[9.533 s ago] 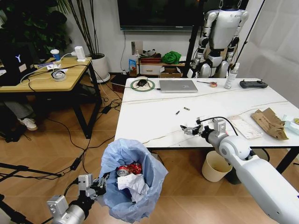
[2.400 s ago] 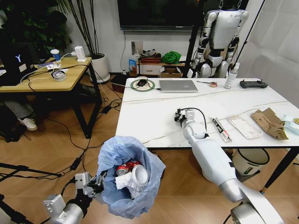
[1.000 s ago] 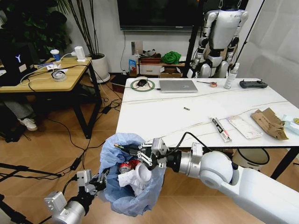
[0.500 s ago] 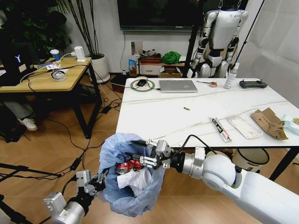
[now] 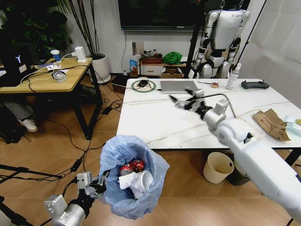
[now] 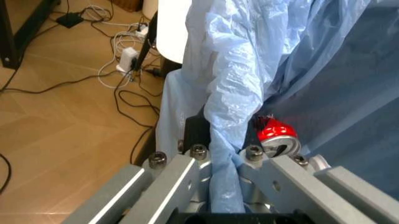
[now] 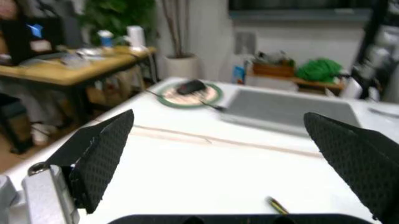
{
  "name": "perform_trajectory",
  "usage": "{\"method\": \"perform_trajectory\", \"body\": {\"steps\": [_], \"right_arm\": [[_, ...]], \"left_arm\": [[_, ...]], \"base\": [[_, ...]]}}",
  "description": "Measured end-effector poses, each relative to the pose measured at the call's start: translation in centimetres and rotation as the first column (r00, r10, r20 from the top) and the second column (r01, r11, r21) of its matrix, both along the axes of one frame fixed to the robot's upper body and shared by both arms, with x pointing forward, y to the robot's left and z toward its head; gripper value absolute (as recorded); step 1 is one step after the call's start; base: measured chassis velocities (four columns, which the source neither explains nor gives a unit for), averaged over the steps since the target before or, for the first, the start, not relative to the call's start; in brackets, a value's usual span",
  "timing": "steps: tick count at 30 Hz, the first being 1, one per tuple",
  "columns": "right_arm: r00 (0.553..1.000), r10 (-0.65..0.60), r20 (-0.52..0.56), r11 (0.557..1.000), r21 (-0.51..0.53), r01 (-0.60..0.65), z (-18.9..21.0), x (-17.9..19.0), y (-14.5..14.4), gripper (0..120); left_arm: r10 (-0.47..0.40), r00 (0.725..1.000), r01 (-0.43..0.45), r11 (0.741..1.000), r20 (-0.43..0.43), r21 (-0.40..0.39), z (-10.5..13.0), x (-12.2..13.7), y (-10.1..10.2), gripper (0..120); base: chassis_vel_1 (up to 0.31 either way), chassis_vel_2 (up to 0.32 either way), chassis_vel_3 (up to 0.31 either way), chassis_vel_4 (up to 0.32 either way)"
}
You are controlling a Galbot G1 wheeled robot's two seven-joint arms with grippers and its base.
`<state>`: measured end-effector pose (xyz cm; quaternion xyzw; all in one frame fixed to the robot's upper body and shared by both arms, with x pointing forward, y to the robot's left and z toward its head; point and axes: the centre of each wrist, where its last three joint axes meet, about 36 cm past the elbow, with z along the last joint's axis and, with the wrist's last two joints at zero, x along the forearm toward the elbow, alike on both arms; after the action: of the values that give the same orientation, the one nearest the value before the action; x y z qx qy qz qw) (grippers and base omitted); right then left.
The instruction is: Pick up the trash bin and place the trash from the table into it.
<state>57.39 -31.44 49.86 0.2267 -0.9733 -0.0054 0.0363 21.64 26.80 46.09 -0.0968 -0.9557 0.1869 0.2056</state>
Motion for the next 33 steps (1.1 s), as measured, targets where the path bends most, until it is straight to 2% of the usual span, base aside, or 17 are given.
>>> {"method": "perform_trajectory", "body": {"steps": [2,7,13,17,25,33], "right_arm": [[0.999,-0.036,-0.036,0.999,-0.018,0.035,-0.9,1.2,-1.3,100],[0.993,-0.068,-0.095,0.995,-0.075,0.061,-2.4,3.3,-2.5,100],[0.985,-0.072,-0.155,0.991,-0.122,0.054,-6.4,6.3,-1.6,100],[0.982,-0.068,-0.175,0.993,-0.107,0.05,-8.0,7.7,-0.4,100],[0.981,-0.073,-0.181,0.995,-0.085,0.058,-8.6,10.1,0.8,100],[0.973,-0.108,-0.205,0.991,-0.104,0.088,-9.7,10.3,-0.5,100]], "left_arm": [[0.0,1.0,0.0,1.0,0.0,0.0,0.0,-0.1,0.0,0],[0.001,1.0,-0.001,1.0,0.001,0.005,0.0,-0.2,0.0,0],[0.006,1.0,-0.006,1.0,0.006,0.01,0.4,-0.5,0.0,0],[0.009,1.0,-0.009,1.0,0.01,0.013,0.6,-0.6,0.1,0],[0.013,1.0,-0.013,1.0,0.01,0.015,0.7,-0.7,0.2,0],[0.014,1.0,-0.014,1.0,0.01,0.013,0.7,-0.7,0.2,0]], "base": [[0.0,0.0,0.0,0.0],[0.0,0.0,0.0,0.0],[0.0,0.0,0.0,0.0],[0.0,0.0,0.0,0.0],[0.0,0.0,0.0,0.0],[0.0,0.0,0.0,0.0]]}}
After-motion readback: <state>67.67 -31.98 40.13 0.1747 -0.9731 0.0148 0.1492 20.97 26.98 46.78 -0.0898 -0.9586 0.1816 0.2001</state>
